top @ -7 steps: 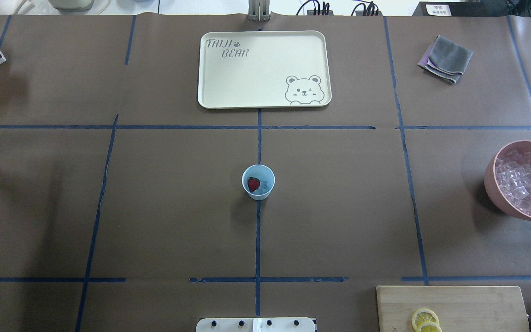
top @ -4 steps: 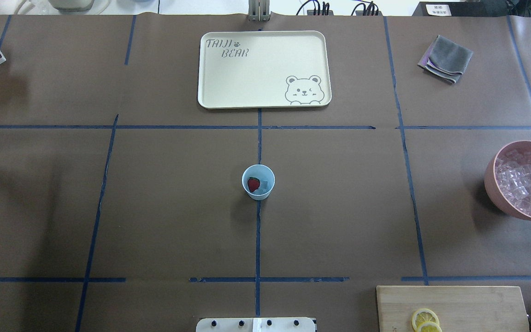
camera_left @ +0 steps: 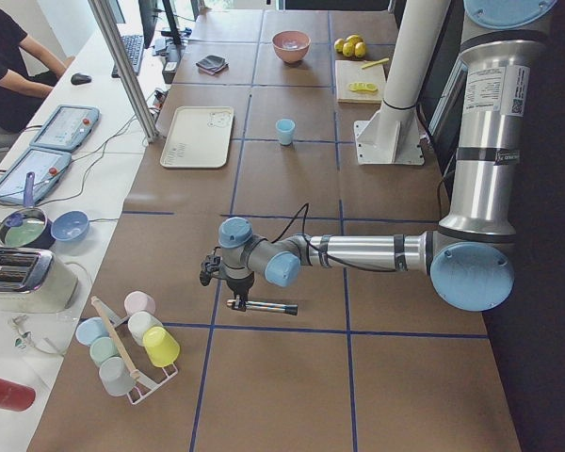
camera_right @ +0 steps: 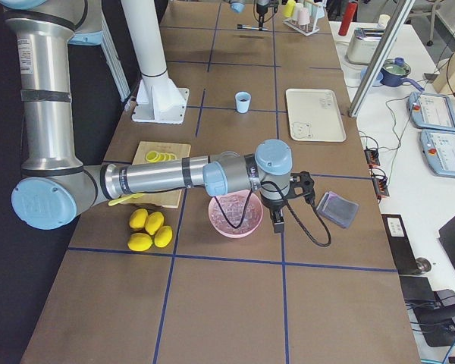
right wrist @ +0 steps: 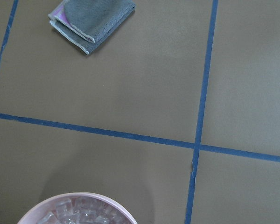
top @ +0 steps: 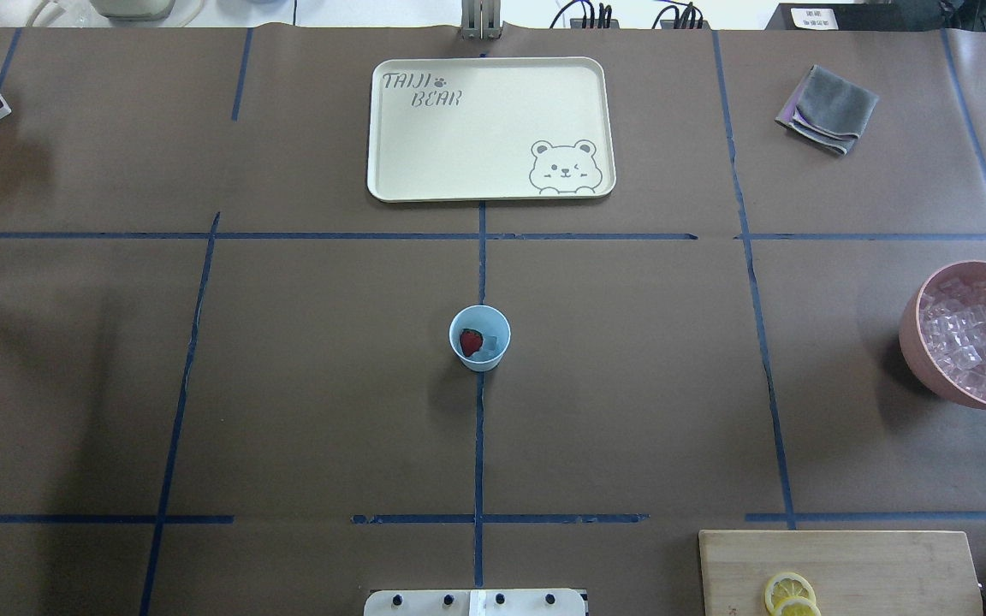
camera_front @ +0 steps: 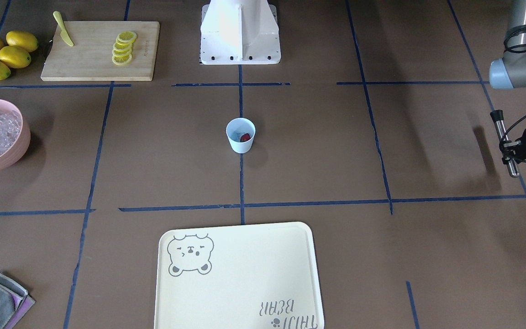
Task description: Mash ice and strawberries in cup
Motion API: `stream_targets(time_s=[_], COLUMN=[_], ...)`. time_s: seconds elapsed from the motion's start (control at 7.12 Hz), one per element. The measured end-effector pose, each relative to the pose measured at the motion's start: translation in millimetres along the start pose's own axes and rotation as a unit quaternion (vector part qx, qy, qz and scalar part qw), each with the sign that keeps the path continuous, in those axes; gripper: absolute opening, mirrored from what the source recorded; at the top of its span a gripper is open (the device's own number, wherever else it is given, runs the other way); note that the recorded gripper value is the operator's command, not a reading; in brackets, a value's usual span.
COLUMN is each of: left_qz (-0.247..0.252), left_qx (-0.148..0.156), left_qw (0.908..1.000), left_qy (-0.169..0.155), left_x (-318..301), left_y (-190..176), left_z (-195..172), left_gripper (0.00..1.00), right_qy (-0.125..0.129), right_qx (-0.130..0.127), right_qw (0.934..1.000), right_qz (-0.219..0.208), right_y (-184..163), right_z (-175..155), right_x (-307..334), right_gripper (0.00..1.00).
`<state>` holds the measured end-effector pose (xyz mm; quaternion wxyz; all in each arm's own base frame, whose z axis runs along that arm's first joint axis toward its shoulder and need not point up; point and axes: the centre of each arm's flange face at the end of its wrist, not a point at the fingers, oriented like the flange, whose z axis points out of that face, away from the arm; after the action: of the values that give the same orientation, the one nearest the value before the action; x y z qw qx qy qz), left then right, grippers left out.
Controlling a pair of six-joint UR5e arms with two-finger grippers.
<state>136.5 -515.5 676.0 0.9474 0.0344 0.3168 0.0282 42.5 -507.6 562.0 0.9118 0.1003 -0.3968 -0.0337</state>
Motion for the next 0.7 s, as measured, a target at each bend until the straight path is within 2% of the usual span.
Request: stream_targets(time_s=[0.7], left_qz=[0.005], left_qx=[0.002], left_qw=[1.0000], left_qy=[0.003], left_x=[0.9], left_y=[0.0], left_z=[-1.9], left_gripper=[1.00], right_qy=[0.000], right_qx=[-0.001], right_qw=[1.0000], right_qz=[0.002], right_y=[1.7], right_z=[0.6], right_x=[1.5], right_gripper=[1.00])
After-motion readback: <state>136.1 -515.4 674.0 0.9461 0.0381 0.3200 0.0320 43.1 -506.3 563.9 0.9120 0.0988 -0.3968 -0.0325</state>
